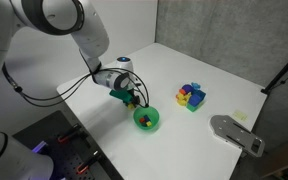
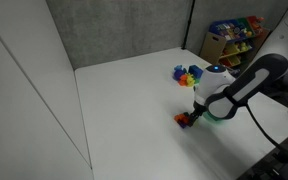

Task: Put a small green block in the bowl

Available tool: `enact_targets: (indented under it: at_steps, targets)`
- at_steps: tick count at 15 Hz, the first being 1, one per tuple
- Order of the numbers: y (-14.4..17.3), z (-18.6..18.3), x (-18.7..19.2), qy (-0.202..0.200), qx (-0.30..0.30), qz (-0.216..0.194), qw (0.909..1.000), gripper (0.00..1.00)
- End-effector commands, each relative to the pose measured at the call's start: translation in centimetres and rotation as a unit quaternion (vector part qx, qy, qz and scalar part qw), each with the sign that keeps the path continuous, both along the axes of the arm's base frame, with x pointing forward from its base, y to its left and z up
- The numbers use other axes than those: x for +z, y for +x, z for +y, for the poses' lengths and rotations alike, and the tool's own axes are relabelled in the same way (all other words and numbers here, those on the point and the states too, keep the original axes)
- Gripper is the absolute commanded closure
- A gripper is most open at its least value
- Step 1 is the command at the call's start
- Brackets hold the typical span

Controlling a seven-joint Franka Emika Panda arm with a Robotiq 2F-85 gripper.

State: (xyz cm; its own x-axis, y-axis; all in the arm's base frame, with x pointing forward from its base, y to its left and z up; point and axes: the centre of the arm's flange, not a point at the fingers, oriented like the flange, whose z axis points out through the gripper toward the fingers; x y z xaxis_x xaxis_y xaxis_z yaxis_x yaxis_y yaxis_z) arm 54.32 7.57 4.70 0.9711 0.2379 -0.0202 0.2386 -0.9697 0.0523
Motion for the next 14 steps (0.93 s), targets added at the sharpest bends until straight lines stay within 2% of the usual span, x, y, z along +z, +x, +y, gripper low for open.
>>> enact_targets:
  at_steps: [1, 8, 9, 10, 14]
  targets:
    - [1.7, 0.5, -0.6, -0.002, -0.008, -0.012, 0.9999, 0.0]
    - [3.2, 1.3, -0.7, -0.001, -0.005, -0.02, 0.9998, 0.0]
    - [3.2, 1.3, -0.6, 0.0, -0.005, -0.017, 0.9998, 0.21]
    - [3.2, 1.4, -0.5, -0.001, -0.006, -0.016, 0.9999, 0.26]
    - [3.3, 1.5, 0.3, -0.006, -0.007, -0.011, 0.9999, 0.6]
